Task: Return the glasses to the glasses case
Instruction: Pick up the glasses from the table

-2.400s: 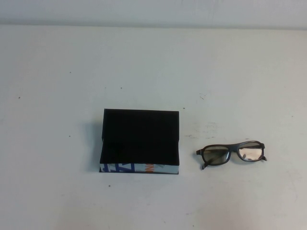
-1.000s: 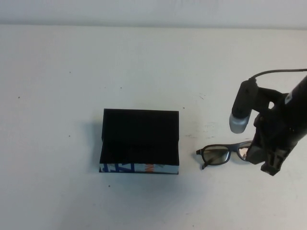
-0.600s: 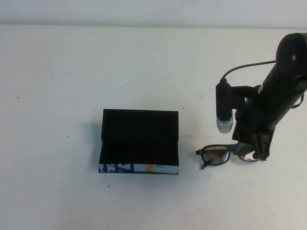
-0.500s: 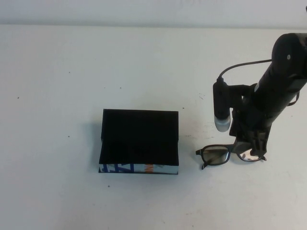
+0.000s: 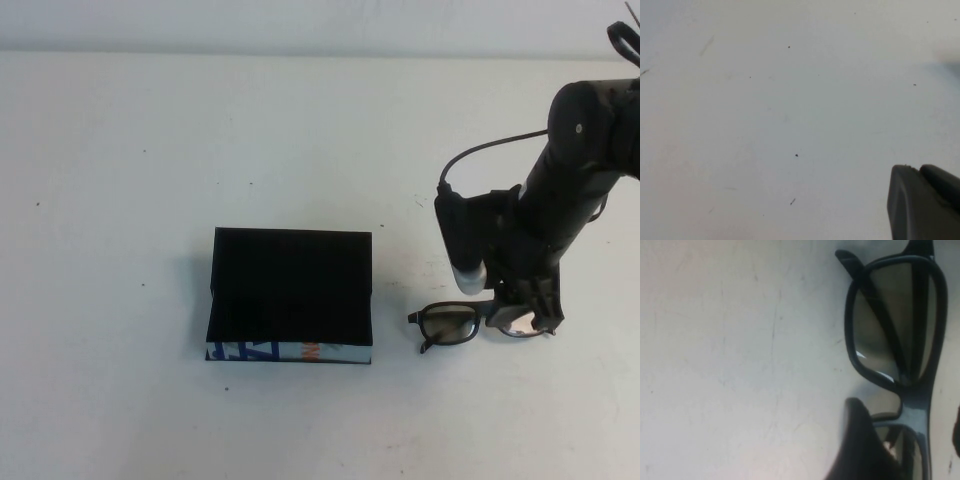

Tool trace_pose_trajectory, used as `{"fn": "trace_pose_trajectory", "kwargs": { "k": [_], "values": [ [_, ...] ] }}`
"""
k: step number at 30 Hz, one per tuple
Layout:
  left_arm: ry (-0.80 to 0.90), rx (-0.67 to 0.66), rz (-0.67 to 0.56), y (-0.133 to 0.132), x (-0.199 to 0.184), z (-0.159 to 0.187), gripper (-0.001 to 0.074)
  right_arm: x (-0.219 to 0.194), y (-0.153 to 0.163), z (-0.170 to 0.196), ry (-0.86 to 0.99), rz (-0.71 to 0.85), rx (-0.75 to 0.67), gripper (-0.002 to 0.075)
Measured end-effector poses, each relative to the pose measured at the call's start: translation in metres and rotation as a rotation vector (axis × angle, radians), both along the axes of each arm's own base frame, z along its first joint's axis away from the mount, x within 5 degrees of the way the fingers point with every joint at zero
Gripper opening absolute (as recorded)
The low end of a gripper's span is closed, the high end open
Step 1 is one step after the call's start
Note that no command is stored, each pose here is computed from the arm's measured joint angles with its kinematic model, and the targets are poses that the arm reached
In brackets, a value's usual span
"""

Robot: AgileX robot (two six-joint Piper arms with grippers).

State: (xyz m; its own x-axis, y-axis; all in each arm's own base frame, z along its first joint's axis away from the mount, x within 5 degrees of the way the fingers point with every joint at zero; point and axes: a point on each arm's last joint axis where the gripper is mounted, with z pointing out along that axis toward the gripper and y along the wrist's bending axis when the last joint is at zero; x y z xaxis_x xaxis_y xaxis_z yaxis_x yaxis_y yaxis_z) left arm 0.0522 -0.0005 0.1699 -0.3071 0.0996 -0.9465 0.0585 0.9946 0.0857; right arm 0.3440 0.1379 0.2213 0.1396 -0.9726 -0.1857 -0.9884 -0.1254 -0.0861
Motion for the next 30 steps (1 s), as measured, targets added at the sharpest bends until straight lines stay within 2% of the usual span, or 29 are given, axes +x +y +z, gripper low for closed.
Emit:
{"fn": "trace_pose_trajectory", "kwargs": {
  "k": [22, 26, 30],
  "values": [
    [0.000, 0.000, 0.000, 0.000, 0.000, 0.000, -0.0004, 0.015, 0.007, -0.031, 0.034, 0.031, -0.051, 0.0347],
    [0.000, 0.000, 0.000, 0.000, 0.000, 0.000, -0.0004, 0.015, 0.007, -0.032, 0.038, 0.035, -0.058, 0.0307],
    [0.000, 0.000, 0.000, 0.000, 0.000, 0.000, -0.0004, 0.015, 0.006, -0.032, 0.043, 0.036, -0.061, 0.0216]
  ]
}}
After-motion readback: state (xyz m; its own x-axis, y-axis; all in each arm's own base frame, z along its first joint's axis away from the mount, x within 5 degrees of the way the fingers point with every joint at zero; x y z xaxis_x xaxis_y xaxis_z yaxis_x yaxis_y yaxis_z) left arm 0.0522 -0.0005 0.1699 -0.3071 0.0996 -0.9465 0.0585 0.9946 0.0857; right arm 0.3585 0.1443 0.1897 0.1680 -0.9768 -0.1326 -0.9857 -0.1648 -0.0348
